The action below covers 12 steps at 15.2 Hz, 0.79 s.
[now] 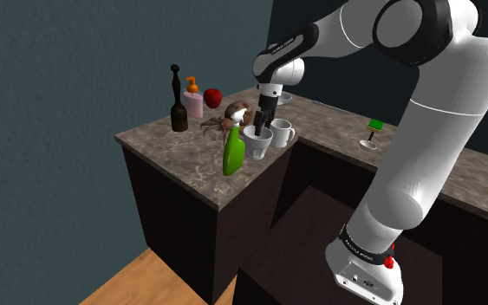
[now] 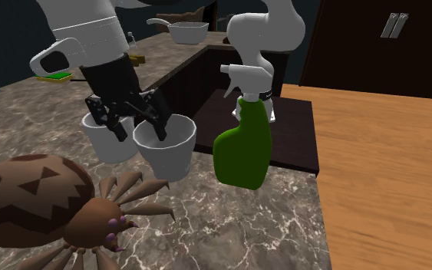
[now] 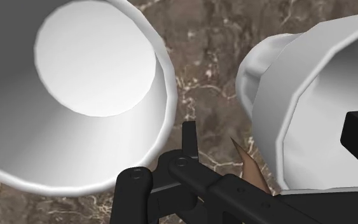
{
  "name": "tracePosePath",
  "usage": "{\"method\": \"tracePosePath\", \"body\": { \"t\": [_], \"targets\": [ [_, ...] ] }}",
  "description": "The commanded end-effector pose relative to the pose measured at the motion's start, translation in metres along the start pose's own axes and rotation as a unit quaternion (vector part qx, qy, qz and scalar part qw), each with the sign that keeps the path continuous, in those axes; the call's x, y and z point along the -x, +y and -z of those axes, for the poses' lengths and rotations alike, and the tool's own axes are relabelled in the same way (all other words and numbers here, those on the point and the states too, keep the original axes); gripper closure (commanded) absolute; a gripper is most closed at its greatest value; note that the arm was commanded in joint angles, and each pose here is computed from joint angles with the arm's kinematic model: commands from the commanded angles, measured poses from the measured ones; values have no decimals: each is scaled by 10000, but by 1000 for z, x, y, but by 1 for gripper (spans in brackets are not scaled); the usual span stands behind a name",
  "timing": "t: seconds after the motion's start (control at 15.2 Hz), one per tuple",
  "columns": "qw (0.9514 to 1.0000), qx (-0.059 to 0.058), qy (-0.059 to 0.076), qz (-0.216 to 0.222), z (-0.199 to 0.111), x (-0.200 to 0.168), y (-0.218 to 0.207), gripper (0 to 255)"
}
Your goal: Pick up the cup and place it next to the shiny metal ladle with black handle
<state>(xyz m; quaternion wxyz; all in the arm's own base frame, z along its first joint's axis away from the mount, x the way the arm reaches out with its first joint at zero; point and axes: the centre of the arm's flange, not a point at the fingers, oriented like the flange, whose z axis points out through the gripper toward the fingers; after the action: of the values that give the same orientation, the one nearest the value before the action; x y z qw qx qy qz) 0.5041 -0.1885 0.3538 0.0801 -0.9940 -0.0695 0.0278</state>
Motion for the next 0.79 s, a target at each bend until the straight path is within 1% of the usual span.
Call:
{"method": "tracePosePath", "body": {
  "t": [0.0, 0.2, 0.26, 0.73],
  "targets": [
    [10000, -11, -24, -14, -3, 1, 0, 0],
    [10000, -11, -24, -14, -3, 1, 0, 0],
    [10000, -11, -24, -14, -2, 1, 0, 255],
    [10000, -11, -24, -14, -3, 1, 0, 255]
  ]
}}
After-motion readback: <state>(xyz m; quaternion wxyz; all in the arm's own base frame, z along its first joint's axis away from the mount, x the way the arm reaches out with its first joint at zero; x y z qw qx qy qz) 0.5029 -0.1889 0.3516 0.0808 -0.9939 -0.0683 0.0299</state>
